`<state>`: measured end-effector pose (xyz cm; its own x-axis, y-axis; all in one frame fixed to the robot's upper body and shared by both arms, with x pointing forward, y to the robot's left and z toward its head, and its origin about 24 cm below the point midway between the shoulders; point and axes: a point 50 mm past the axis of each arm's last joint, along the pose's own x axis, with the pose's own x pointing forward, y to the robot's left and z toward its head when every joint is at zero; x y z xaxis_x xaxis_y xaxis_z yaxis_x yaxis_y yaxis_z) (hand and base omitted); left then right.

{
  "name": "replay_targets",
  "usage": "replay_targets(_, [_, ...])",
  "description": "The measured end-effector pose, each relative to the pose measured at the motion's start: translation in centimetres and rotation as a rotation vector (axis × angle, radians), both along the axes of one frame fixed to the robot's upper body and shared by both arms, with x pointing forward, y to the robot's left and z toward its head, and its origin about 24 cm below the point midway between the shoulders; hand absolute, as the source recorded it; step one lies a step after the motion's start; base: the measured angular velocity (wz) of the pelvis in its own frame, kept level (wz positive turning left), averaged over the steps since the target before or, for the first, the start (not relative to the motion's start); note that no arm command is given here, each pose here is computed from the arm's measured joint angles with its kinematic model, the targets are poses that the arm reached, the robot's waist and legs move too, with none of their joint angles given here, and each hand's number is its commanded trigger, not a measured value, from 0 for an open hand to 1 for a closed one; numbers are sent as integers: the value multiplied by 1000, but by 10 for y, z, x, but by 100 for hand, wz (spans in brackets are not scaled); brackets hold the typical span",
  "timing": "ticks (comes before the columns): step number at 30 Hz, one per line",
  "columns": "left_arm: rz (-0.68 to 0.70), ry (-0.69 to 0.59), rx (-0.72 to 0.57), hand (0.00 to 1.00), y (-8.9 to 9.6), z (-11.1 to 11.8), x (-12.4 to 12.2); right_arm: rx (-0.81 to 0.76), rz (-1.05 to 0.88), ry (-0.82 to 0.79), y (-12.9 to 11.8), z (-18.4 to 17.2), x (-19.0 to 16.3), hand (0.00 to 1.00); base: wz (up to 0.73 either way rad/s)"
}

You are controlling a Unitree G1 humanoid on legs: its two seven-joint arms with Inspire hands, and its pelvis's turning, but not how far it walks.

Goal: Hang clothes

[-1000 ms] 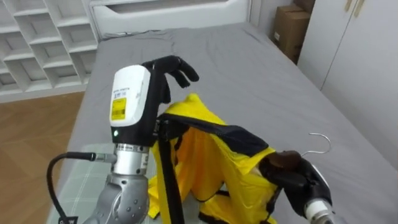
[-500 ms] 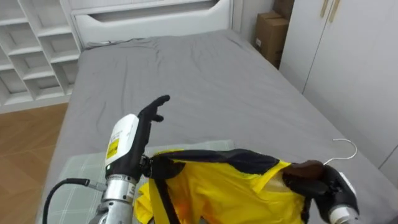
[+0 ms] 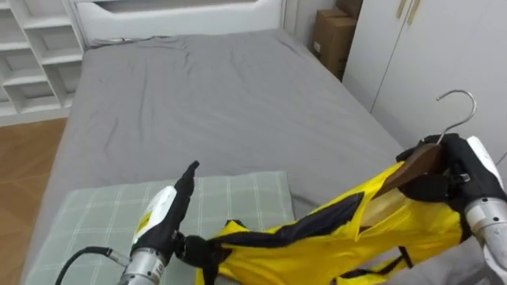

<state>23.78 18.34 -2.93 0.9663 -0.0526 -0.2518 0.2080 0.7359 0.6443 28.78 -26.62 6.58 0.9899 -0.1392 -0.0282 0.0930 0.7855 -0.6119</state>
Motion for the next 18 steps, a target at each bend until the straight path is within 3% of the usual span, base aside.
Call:
replay_targets(7, [23, 189, -18, 0, 12, -34, -26, -141, 47, -18, 8, 10, 0, 100, 0])
replay_targets(9, [153, 306, -1, 0, 40, -52, -45, -163, 27, -48, 3, 18, -5, 100, 0])
replay_targets(12, [275, 412, 11, 0, 66, -67, -70, -157, -21, -71, -9, 24, -7, 100, 0])
replay_targets(18, [377, 597, 12, 0, 79, -94, -120, -144, -58, -21, -20, 11, -20, 100, 0])
